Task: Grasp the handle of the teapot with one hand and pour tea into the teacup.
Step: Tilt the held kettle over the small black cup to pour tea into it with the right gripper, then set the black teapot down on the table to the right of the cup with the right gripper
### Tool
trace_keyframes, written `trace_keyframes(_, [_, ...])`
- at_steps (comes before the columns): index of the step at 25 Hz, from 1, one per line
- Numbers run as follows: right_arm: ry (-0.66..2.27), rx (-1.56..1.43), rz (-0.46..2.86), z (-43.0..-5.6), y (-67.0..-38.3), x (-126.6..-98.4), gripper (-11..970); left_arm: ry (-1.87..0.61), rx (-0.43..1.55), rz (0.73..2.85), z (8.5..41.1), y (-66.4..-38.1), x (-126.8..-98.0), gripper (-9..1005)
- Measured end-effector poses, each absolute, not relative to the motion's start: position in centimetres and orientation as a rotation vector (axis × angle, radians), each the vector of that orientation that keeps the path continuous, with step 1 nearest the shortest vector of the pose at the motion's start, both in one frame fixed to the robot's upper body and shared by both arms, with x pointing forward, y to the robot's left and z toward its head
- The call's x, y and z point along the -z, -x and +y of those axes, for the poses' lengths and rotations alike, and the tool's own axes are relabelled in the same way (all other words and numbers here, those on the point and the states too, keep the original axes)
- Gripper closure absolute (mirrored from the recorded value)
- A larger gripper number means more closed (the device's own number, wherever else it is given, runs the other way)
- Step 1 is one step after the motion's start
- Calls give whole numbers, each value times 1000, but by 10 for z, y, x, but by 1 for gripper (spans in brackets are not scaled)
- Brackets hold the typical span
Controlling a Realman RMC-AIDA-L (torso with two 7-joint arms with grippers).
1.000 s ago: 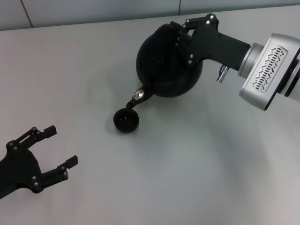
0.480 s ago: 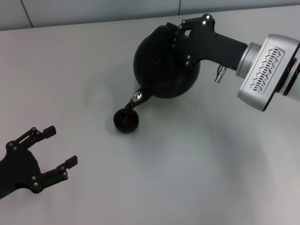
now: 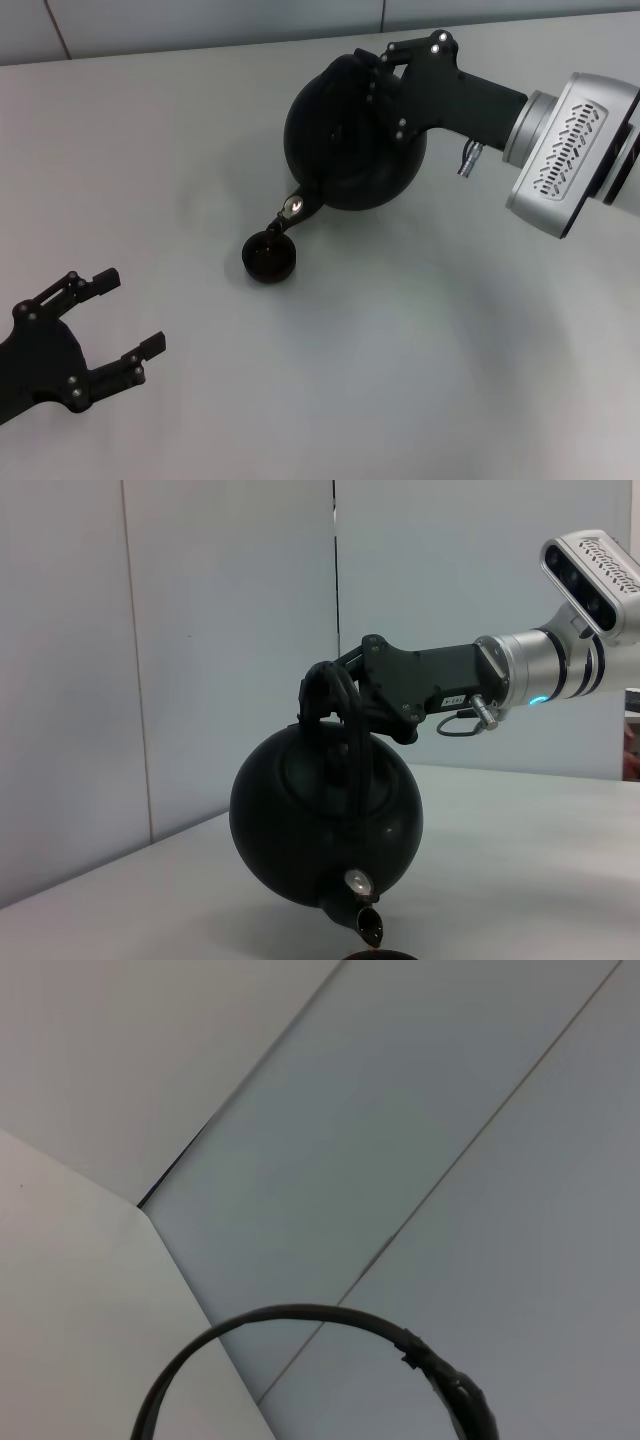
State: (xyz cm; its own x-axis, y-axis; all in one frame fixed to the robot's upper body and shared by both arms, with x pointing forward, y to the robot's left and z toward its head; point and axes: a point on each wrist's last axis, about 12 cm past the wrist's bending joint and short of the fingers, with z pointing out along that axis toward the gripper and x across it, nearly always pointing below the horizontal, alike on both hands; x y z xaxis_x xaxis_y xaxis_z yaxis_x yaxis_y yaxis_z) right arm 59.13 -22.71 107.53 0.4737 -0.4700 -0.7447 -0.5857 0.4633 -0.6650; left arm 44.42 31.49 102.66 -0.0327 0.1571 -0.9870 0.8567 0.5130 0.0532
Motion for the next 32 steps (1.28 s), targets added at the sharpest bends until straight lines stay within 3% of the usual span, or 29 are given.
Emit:
trace_keyframes(6, [1075, -168, 1191, -228, -590, -1076, 875, -911, 710, 1525, 315, -444, -1027, 135])
trace_keyframes(21, [481, -524, 1406, -264, -584, -1082, 874, -913, 712, 1521, 315, -445, -1027, 136])
trace_keyframes(32, [333, -602, 1475, -277, -566, -1066, 874, -913, 712, 1521, 315, -444, -1027, 136])
